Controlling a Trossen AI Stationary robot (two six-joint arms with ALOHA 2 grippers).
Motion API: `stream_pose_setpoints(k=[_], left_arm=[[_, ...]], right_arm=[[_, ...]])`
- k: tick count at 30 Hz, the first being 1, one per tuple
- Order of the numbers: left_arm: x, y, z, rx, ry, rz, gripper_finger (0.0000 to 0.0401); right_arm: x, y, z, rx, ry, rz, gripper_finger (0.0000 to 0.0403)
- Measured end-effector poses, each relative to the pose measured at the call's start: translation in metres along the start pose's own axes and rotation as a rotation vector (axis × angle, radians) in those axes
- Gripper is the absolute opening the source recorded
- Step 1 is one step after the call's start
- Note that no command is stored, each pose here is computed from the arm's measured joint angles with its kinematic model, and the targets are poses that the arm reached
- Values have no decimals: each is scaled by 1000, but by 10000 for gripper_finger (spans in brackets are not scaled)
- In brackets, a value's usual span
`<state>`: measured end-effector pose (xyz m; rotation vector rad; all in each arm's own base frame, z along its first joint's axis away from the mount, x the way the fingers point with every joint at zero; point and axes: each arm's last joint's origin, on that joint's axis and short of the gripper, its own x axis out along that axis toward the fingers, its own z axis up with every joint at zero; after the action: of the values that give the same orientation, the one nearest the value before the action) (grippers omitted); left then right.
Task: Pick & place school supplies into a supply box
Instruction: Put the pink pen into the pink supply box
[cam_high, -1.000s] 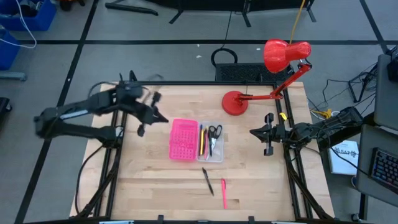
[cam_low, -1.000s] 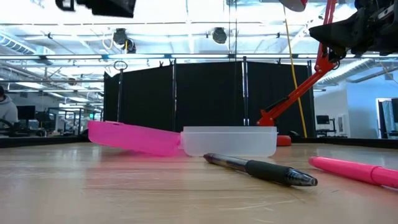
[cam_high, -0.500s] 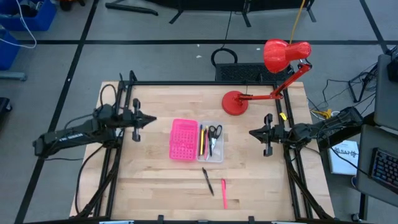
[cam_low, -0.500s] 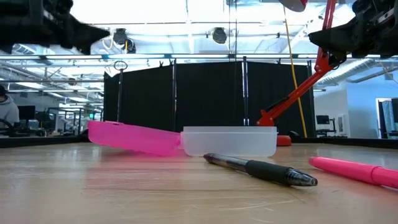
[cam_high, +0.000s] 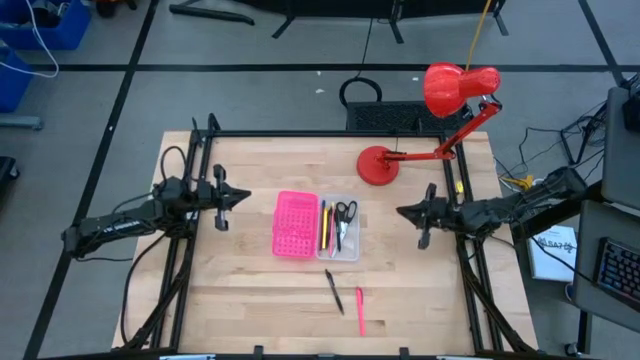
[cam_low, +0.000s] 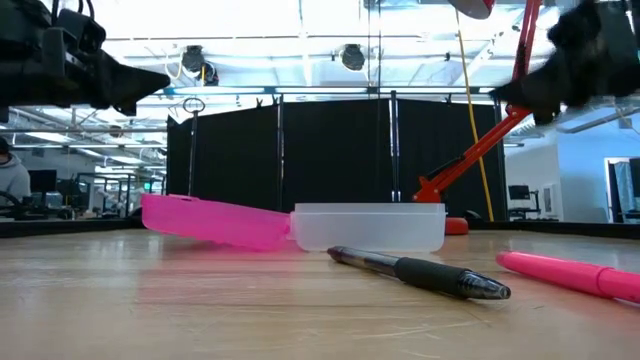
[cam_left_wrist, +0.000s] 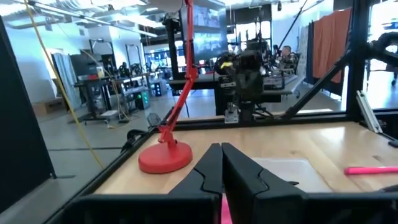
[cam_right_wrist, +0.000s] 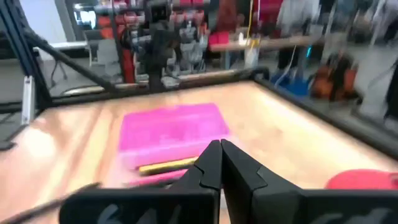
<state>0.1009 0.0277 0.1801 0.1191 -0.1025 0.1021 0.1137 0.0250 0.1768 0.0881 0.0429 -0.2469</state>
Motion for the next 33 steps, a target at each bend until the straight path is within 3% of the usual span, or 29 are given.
stream_pose_setpoints(k=[3, 6, 9, 12, 16, 21, 29, 33], left_arm=[[0, 0, 1, 16, -7, 6, 24], [0, 1, 2, 20, -15, 32, 25], [0, 2, 2, 37, -16, 74, 17], [0, 4, 5, 52, -36, 121, 6], [0, 4, 7, 44, -56, 129, 8], [0, 4, 4, 50, -34, 110, 34], [0, 4, 5, 49, -37, 110, 33], [0, 4, 5, 48, -38, 110, 23]], right_arm=[[6, 14, 37, 105, 17, 2, 0], [24, 40, 57, 83, 145, 4, 0], [50, 82, 87, 75, 238, 16, 0], [77, 125, 103, 66, 425, -26, 0], [110, 175, 105, 107, 757, -144, 0], [144, 220, 102, 225, 1037, -337, 0], [172, 251, 67, 570, 1183, -574, 0], [171, 259, 42, 647, 1236, -657, 16]])
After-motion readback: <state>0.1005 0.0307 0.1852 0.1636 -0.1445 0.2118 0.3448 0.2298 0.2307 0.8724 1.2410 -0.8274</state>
